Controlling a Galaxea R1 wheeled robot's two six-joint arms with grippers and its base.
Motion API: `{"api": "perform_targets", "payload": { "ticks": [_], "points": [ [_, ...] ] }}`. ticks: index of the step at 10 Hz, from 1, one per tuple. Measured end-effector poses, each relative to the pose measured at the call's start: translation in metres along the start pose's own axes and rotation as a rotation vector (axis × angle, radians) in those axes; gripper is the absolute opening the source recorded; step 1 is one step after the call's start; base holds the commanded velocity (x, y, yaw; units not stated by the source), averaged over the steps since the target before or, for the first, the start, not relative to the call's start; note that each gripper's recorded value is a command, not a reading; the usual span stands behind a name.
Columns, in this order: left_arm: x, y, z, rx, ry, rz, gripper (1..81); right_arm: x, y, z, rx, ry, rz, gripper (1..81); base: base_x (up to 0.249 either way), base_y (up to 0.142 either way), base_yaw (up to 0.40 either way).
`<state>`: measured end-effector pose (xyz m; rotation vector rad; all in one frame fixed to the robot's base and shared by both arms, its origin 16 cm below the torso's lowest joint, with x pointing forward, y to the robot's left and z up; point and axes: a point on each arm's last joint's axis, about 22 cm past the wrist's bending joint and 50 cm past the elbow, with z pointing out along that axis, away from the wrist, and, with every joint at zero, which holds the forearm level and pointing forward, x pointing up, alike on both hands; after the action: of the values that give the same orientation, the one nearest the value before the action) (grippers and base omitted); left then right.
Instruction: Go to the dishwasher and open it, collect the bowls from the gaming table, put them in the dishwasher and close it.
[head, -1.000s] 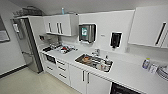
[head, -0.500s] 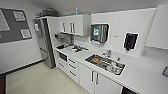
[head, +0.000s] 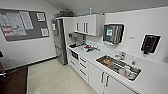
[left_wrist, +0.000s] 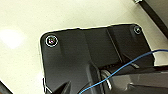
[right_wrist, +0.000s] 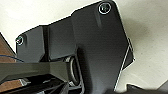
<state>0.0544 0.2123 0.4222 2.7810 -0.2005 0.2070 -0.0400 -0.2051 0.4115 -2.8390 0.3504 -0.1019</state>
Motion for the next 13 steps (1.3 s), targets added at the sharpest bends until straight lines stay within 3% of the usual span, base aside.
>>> {"api": "perform_targets", "payload": {
  "ticks": [2,4,12,13],
  "points": [
    [0.0,0.0,0.0,0.001,-0.001,0.0,81.1,0.011,-0.001,0.0,0.002,0.041,0.021,81.1,0.0,0.0,0.358],
    [0.0,0.0,0.0,0.001,-0.001,0.0,81.1,0.023,-0.011,0.001,0.028,0.053,0.033,81.1,0.0,0.0,0.35],
    [0.0,-0.001,0.0,0.002,-0.003,-0.001,81.1,0.013,-0.013,0.001,0.033,0.047,0.047,81.1,0.0,0.0,0.343],
    [-0.001,-0.001,0.0,0.002,-0.003,-0.001,81.1,0.012,-0.011,0.001,0.022,0.041,0.03,81.1,0.0,0.0,0.342]
  ]
}}
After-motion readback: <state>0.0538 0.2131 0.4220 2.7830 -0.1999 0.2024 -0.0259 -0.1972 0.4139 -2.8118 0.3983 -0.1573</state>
